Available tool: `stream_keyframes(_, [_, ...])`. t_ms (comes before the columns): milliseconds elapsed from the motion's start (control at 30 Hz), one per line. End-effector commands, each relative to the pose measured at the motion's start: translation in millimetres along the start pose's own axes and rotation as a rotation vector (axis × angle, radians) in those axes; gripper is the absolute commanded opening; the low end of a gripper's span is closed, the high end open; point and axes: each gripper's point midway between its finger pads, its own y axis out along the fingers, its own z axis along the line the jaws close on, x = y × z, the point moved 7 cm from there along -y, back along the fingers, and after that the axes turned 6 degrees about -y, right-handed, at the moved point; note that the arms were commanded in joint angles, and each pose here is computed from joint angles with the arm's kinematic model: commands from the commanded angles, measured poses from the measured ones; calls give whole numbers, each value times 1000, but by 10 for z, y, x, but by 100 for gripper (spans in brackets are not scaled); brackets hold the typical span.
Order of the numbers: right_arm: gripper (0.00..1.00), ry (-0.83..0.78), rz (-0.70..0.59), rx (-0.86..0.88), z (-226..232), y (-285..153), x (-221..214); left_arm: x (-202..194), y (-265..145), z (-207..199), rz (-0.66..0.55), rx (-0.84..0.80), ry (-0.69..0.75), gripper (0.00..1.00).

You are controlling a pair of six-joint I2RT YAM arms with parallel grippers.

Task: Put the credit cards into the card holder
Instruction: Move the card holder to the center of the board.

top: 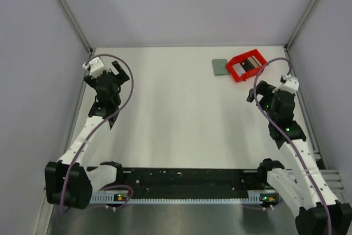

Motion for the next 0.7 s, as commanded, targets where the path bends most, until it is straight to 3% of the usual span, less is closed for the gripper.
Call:
stream_keyframes(0, [99, 46, 249, 87, 263, 95, 79, -314, -252, 48, 325, 28, -17, 98])
stream_keyframes(133, [99, 153, 273, 63, 441, 367, 305, -445, -359, -19, 385, -75, -106, 98])
stream_keyframes(267, [99, 123, 267, 347, 790, 659, 329, -579, -422, 61, 438, -34, -162, 98])
stream_keyframes(467, [98, -7, 458, 376, 1282, 1479, 244, -663, -405, -9, 515, -126, -97, 99])
stream_keyframes(667, [84, -79, 472, 368, 1724, 2220, 185, -707, -412, -6, 543, -148, -67, 98])
